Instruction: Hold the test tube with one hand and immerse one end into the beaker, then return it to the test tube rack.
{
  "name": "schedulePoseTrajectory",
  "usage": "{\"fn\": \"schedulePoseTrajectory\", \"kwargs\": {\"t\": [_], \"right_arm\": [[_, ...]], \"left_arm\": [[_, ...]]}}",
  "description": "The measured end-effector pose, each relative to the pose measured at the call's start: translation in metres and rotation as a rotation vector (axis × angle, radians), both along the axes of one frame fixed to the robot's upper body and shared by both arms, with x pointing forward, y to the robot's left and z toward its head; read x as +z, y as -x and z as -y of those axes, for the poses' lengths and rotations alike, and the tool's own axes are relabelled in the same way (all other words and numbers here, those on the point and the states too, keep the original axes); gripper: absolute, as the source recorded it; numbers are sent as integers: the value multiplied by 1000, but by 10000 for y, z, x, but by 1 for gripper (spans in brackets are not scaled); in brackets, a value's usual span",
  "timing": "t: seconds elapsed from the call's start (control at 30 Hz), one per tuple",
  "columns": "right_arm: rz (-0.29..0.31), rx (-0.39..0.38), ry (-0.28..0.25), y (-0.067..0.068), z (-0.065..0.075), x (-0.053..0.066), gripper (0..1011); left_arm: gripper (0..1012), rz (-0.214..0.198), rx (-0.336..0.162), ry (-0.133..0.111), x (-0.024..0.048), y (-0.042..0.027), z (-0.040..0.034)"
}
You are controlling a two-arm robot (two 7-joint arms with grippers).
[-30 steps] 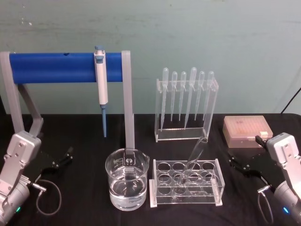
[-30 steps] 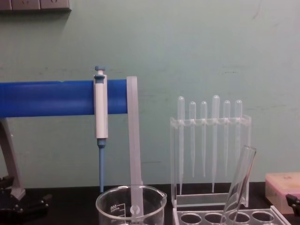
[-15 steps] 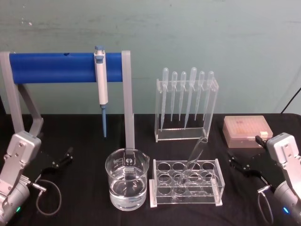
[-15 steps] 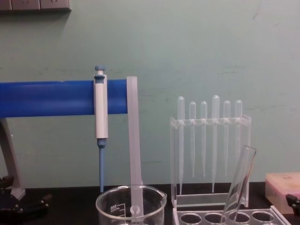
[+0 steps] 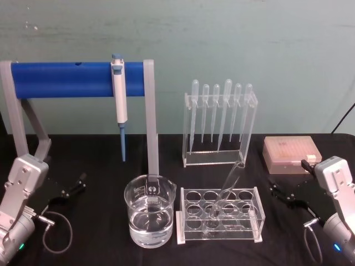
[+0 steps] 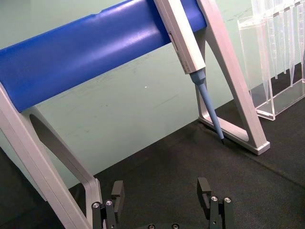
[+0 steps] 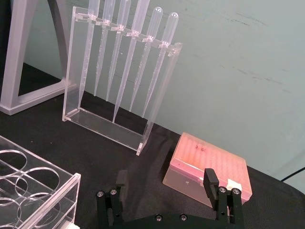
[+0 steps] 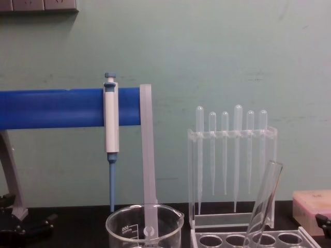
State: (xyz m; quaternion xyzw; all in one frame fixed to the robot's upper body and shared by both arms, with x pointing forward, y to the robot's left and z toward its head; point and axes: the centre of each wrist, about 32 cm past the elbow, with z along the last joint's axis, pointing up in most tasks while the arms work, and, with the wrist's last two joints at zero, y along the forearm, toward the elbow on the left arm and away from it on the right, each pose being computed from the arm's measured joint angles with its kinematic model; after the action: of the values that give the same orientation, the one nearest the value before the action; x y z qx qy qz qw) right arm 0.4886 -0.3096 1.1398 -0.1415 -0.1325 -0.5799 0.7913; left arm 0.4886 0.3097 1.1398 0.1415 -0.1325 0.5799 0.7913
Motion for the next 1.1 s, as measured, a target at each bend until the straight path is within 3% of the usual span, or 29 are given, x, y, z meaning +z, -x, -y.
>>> {"fn": "schedulePoseTrajectory", "kwargs": {"t": [0.67,0.93,1.07,1.1], "right_arm": [[1,-1,1,4,2,1,1002],[34,-13,6,249,102,42,1002],[28,4,-49,511,154,116,1002],[28,4,-49,511,154,116,1002]], "left_arm": [[1000,0,0,0,0,0,0],[1000,0,0,0,0,0,0],[1000,0,0,0,0,0,0],[1000,0,0,0,0,0,0]]}}
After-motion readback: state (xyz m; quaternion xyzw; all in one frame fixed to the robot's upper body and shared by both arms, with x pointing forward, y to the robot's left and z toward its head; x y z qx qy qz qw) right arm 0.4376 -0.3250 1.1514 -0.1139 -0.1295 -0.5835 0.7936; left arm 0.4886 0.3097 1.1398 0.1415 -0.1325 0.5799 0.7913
